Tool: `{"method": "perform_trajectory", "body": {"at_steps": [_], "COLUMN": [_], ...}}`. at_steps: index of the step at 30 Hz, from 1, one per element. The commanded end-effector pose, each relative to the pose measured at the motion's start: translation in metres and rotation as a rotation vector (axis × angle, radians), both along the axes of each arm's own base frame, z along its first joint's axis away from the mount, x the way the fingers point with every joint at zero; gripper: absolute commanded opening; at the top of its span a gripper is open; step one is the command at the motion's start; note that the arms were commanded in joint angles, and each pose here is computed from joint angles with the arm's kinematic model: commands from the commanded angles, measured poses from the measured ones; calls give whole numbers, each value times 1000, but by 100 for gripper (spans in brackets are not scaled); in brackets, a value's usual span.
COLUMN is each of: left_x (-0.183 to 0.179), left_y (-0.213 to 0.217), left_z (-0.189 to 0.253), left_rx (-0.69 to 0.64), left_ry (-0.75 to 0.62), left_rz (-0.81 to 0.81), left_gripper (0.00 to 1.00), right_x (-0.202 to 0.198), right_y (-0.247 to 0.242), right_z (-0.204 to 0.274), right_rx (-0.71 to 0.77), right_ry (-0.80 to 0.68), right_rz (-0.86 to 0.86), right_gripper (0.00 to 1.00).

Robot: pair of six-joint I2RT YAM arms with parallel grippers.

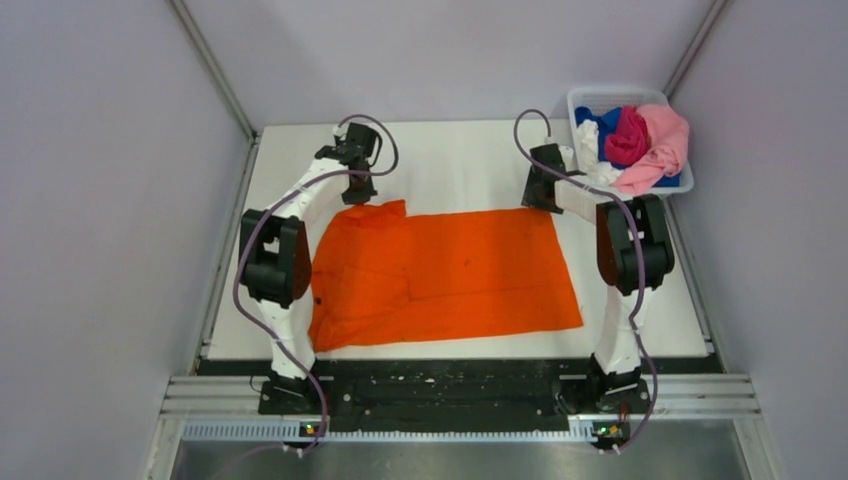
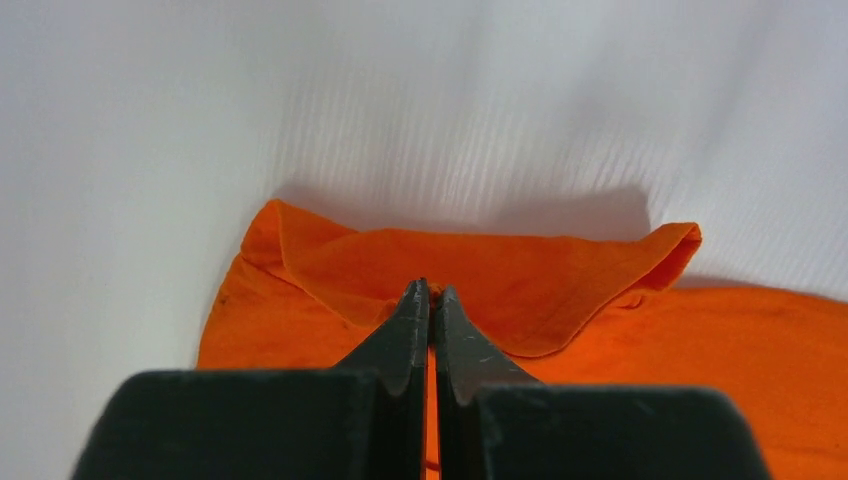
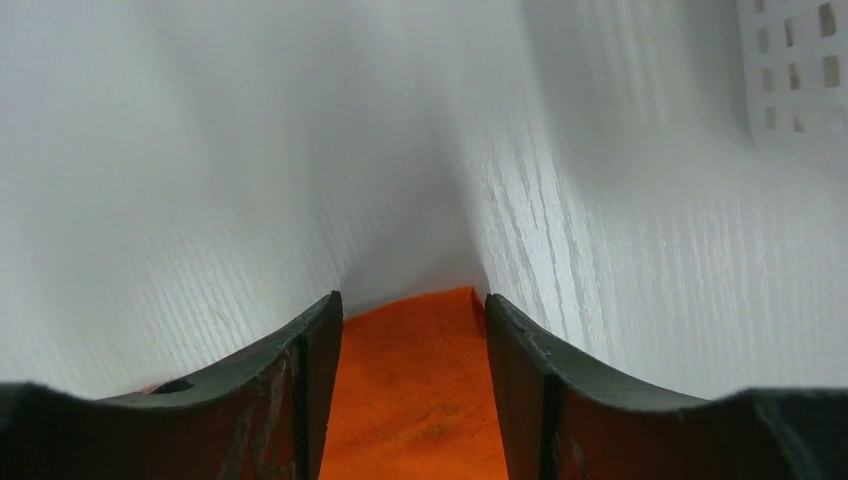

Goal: Fold and stack the t-shirts
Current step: Grab the side of the flattened tshirt furthest away from the robot with both arms

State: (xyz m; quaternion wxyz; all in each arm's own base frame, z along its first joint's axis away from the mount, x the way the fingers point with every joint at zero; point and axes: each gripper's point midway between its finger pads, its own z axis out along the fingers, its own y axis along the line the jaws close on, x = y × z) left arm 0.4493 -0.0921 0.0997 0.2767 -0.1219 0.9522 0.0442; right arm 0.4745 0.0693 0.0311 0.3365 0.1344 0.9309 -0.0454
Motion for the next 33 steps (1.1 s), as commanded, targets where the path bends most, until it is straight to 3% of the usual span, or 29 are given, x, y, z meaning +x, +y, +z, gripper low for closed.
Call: {"method": "perform_trajectory", "body": {"at_steps": [1, 7, 9, 12, 15, 22, 33], "left_x": [5, -1, -3, -8, -17, -51, -125], "left_y": [-7, -10, -11, -11, -12, -16, -12], "left_z": [33, 36, 39, 42, 46, 60, 62], "left_rx": [-36, -35, -29, -31, -36, -76, -127], "left_ry": [-109, -111, -118, -124, -128, -155, -183], "left_rz": [9, -4, -7, -6, -8, -32, -71], "left_gripper": [0, 0, 0, 0, 0, 0, 0], "right_x": [-7, -12, -10, -5, -3, -10, -66], "right_y": [-2, -5, -8, -9, -13, 3, 15], "right_z": [-1, 4, 6, 9, 16, 58, 85], "right_rx": [-1, -12, -31, -53, -82, -72, -68], "right_ry": [31, 16, 7, -5, -19, -112, -142], "right_rz": [22, 24, 20, 39, 52, 144, 186], "right_gripper": [54, 48, 42, 25, 1, 0, 0]}}
